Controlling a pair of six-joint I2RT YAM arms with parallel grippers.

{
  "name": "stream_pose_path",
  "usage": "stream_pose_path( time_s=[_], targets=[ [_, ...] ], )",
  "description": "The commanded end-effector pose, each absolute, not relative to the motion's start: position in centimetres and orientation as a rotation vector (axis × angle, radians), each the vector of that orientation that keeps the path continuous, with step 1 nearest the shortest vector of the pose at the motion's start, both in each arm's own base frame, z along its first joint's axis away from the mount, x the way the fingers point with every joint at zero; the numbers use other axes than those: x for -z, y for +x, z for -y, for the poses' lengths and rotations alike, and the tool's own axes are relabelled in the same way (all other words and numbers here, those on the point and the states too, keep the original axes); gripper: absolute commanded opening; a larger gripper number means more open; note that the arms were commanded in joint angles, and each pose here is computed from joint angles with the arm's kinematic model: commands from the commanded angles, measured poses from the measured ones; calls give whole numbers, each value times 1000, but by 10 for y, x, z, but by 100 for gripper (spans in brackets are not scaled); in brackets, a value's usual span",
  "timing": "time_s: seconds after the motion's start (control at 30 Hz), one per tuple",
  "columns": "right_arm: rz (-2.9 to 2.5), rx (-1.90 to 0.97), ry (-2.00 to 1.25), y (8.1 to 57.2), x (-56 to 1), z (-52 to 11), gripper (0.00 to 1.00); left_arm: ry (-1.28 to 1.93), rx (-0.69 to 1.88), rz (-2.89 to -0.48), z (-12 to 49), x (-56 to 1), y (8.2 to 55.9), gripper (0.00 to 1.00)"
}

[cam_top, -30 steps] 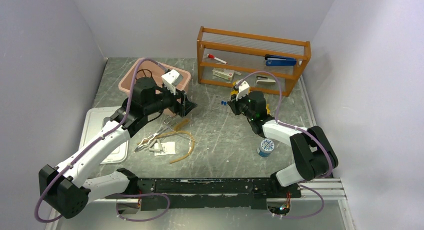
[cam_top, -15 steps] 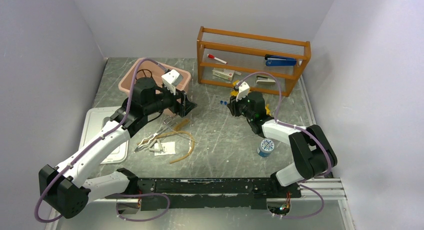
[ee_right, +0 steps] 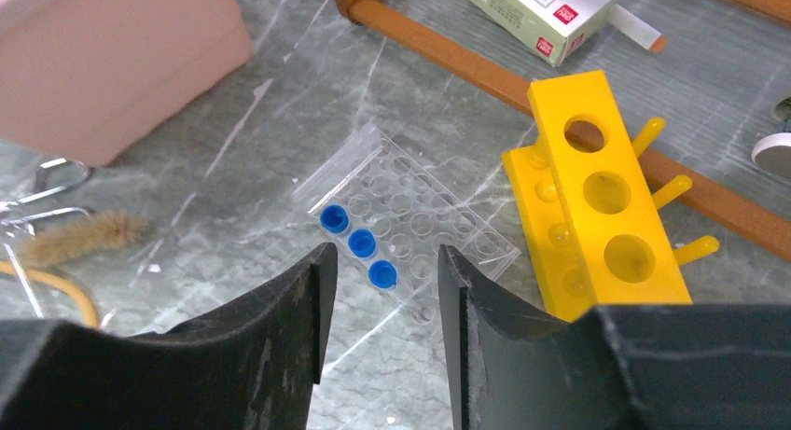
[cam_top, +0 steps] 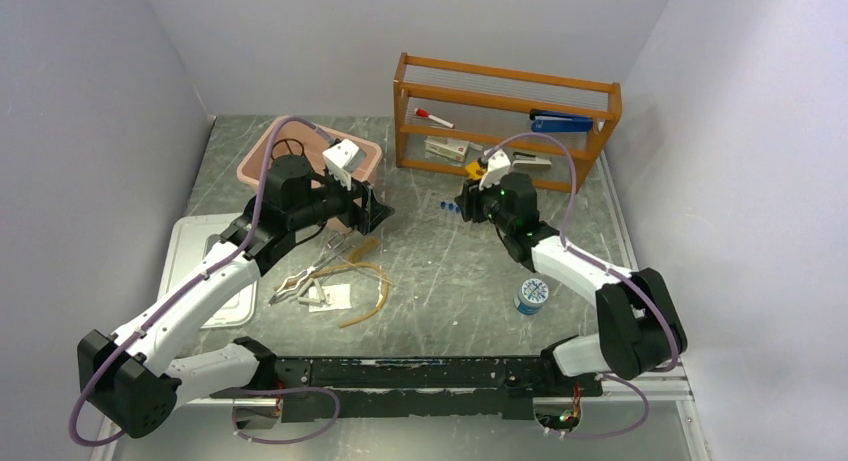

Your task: Organize the chemistry lab equipment

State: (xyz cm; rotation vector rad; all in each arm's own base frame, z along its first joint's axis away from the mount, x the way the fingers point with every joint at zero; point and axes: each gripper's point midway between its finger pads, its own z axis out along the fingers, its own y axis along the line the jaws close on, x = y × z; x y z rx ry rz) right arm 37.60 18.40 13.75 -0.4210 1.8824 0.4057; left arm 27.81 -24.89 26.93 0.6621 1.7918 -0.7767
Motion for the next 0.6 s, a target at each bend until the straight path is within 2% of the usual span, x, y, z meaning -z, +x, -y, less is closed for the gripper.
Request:
stream_pose_path(
  time_s=[0.0, 0.13, 0.3, 0.4, 0.57],
  targets=[
    [-1895, -435, -323, 380, -171, -183, 48, 615, 769, -1797, 247, -274, 282, 78],
    [-1984, -514, -260, 372, -179, -191, 49, 505, 695, -1837, 233, -272, 291, 78],
    [-2083, -590, -286, 346, -176, -221, 43, 216, 494, -1925, 190, -260, 306, 76],
    [-2114, -599, -368, 326, -170, -250, 44, -31, 376, -1995, 157, -239, 305, 77],
    [-2207, -636, -589, 284, -137, -304, 49, -224, 307, -1996, 128, -225, 292, 77]
  ],
)
